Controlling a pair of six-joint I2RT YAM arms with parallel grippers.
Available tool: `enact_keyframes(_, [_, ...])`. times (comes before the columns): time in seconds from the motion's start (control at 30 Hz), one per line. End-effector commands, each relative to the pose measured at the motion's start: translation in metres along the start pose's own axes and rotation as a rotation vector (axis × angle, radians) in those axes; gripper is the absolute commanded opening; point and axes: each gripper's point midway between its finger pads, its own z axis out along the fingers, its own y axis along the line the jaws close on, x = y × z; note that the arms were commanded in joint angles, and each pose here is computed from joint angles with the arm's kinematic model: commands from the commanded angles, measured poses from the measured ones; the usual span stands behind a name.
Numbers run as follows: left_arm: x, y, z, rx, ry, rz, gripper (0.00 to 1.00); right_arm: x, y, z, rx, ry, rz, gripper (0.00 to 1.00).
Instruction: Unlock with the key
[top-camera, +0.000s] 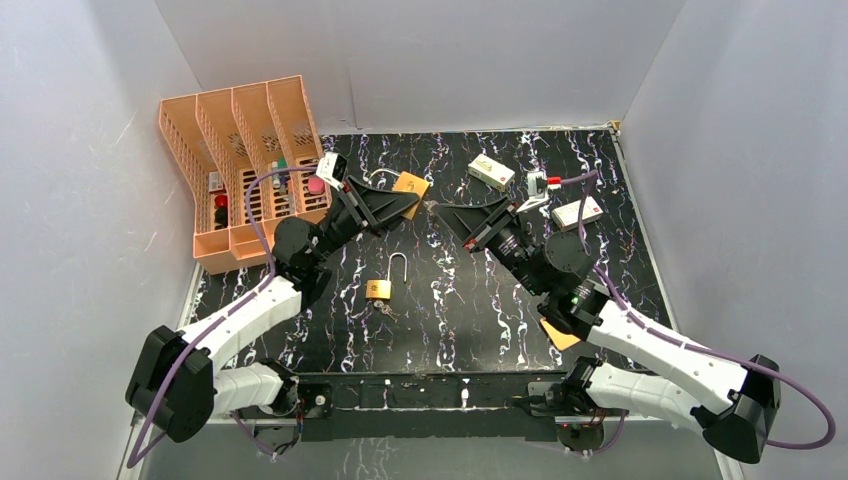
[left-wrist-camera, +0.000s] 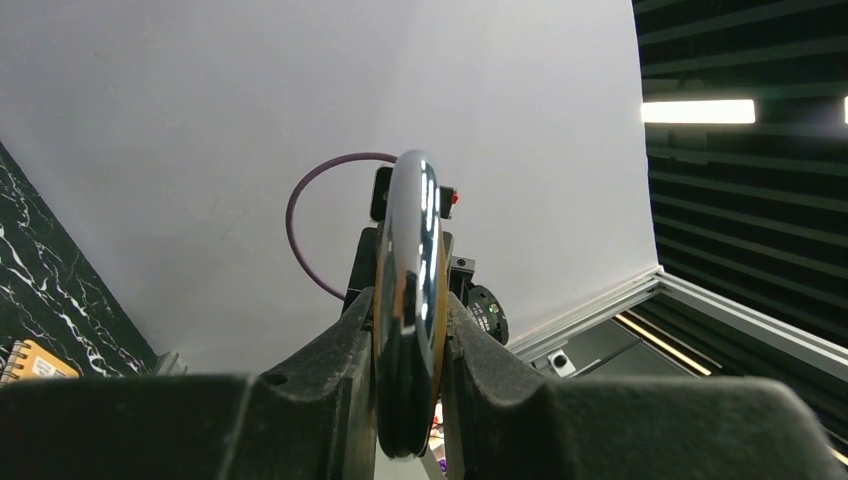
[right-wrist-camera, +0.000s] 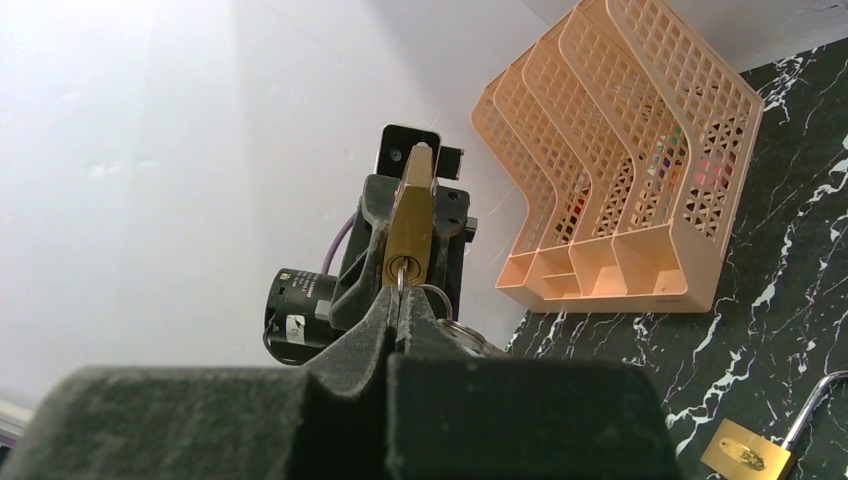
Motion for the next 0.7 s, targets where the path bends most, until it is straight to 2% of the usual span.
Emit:
enact_keyframes(0.0, [0.018, -0.058, 0.006, 0.169, 0.09, 0.099, 0.0, -0.012, 0.029, 0.005, -0.07, -0.017, 0.01, 0.0])
enact_keyframes(0.37, [0.042, -0.045, 0.013, 0.095, 0.218, 0.174, 0.0, 0.007, 0.024, 0.014, -0.047, 0.076, 0.014, 0.0])
enact_keyframes(0.53, [0.053, -0.036, 0.008, 0.05, 0.31, 0.315, 0.0, 0.023, 0.033, 0.006, -0.113, 0.161, 0.075, 0.0])
enact_keyframes(0.67, [0.062, -0.04, 0.001, 0.09, 0.381, 0.475, 0.0, 0.033, 0.051, -0.003, -0.233, 0.239, 0.166, 0.0])
